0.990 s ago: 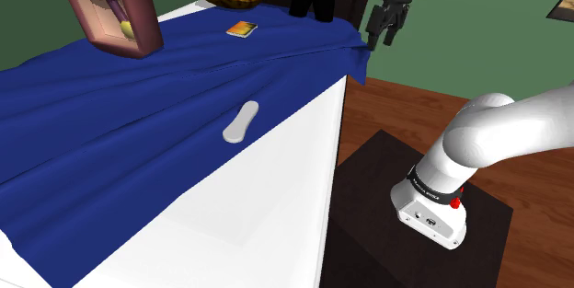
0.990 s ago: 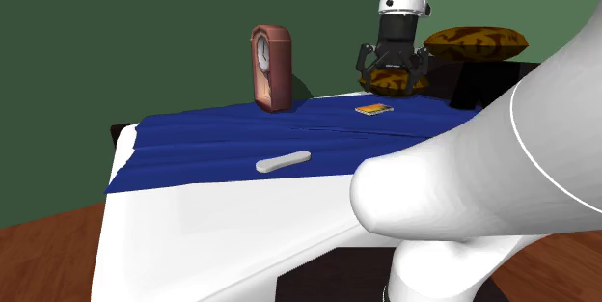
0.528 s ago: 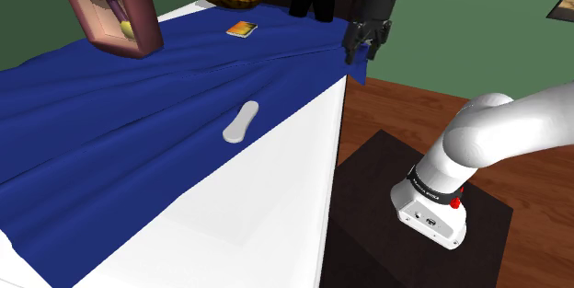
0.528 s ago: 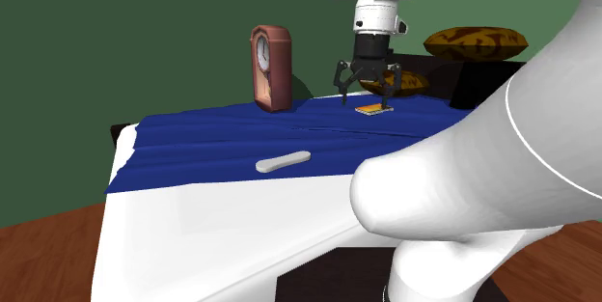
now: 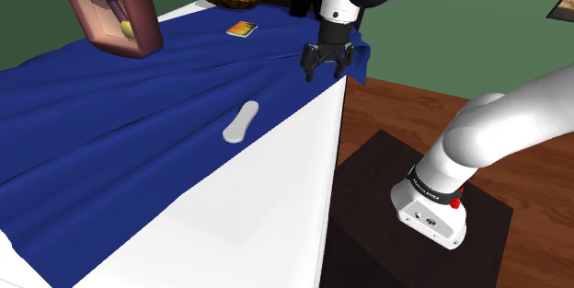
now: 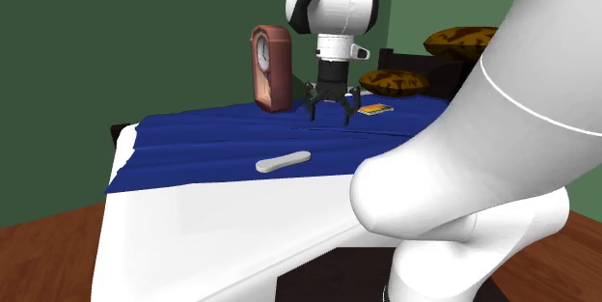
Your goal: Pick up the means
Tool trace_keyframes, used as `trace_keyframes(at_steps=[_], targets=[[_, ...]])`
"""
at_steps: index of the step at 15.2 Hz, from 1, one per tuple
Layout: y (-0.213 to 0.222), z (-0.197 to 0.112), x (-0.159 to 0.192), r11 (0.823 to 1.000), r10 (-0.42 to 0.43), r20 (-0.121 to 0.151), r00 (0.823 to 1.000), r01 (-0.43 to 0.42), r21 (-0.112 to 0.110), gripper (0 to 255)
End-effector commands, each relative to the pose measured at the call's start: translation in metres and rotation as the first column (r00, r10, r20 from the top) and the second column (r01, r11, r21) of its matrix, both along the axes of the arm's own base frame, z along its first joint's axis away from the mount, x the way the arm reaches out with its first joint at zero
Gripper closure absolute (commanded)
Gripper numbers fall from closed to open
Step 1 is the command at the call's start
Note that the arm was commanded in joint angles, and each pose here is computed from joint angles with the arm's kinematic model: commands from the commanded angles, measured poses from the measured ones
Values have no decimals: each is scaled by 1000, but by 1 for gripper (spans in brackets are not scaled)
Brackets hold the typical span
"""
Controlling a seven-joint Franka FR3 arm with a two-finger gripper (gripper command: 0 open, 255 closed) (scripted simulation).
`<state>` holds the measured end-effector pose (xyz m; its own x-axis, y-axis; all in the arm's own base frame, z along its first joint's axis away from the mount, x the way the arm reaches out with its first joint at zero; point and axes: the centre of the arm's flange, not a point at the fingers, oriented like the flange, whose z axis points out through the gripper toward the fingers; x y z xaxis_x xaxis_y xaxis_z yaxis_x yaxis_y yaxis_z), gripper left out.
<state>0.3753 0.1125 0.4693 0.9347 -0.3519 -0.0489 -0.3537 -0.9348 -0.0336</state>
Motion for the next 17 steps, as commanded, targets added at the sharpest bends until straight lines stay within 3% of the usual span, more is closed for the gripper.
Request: trace_keyframes(at_steps=[1, 9, 17], targets=[[16, -15, 11, 998, -55, 3, 998, 55, -2, 0], [75, -74, 73, 966, -257, 13, 966, 257, -15, 0], [120, -134, 147, 894, -448, 25, 894, 448, -25, 0]])
